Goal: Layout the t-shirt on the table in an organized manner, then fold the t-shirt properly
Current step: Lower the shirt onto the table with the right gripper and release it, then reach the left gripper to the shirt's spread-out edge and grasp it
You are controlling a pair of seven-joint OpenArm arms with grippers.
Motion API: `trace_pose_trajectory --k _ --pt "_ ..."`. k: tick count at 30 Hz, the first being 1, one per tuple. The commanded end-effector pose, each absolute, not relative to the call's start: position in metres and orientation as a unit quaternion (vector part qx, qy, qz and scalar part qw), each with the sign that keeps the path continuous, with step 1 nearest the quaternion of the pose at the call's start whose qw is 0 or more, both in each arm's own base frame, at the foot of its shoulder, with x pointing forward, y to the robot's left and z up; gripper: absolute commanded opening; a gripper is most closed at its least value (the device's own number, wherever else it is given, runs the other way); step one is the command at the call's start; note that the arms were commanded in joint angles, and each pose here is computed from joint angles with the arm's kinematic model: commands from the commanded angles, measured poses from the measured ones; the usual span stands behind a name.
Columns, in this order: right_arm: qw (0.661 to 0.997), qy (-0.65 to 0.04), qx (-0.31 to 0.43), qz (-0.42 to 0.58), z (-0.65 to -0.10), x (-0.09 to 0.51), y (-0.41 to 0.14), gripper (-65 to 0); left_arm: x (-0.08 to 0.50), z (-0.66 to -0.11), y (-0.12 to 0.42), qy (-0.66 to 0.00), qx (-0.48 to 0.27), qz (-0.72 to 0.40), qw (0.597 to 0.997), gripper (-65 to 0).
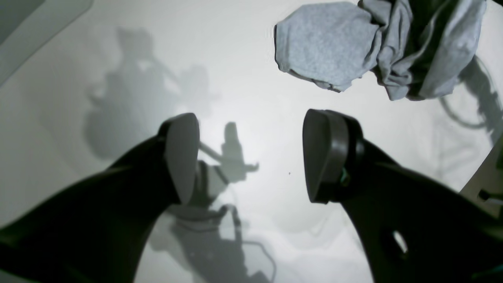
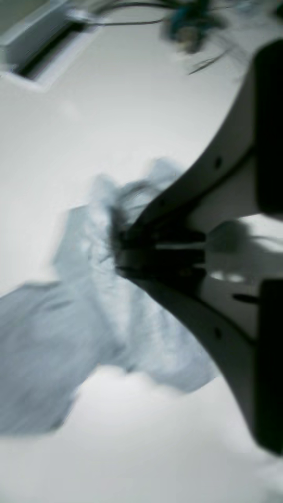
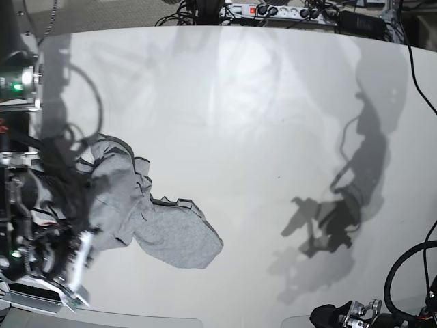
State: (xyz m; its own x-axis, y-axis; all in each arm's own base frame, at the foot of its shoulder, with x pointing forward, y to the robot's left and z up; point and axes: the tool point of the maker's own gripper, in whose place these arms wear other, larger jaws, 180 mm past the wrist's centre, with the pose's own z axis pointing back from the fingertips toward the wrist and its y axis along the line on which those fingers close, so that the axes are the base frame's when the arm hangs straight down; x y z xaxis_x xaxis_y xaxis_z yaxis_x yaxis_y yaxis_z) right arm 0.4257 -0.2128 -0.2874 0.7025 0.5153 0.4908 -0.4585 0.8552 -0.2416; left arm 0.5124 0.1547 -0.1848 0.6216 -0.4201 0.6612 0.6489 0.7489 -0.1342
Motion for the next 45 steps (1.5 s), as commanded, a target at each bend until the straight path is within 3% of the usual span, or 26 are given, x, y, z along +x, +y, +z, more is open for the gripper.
trace_pose_trajectory --k 1,12,18,21,28,37,42,45 --pt "0.916 -0.3 -0.058 0.259 -0.266 0.433 -0.224 -65.0 0.522 -0.152 0.148 -0.349 -0.189 -0.311 0.864 -23.0" --pt "0.912 -0.342 0.041 0.224 -0.206 0.405 -0.287 -65.0 0.515 -0.175 0.142 -0.344 -0.211 -0.318 0.858 -23.0" --pt "0.829 -0.484 0.186 0.209 -0.142 0.392 -0.281 -65.0 0.51 -0.182 0.139 -0.339 -0.218 -0.331 0.854 -23.0" --pt "0.819 -0.506 0.216 0.161 -0.147 0.37 -0.302 -65.0 0.506 -0.19 0.136 -0.334 -0.231 -0.328 0.853 -23.0" --pt "0.828 -0.506 0.233 0.071 -0.188 0.312 -0.344 -65.0 0.491 -0.207 0.112 -0.316 -0.272 -0.351 0.838 -23.0" --pt "0.875 -0.414 0.249 0.024 -0.261 0.255 -0.342 -65.0 0.469 -0.235 0.033 -0.271 -0.317 -0.4 0.816 -23.0" --pt "0.878 -0.4 0.263 0.01 -0.277 0.245 -0.335 -65.0 0.475 -0.258 0.005 -0.293 -0.268 -0.438 0.806 -23.0" --pt "0.878 -0.4 0.264 0.01 -0.277 0.245 -0.334 -65.0 0.508 -0.277 0.02 -0.34 -0.188 -0.348 0.853 -23.0"
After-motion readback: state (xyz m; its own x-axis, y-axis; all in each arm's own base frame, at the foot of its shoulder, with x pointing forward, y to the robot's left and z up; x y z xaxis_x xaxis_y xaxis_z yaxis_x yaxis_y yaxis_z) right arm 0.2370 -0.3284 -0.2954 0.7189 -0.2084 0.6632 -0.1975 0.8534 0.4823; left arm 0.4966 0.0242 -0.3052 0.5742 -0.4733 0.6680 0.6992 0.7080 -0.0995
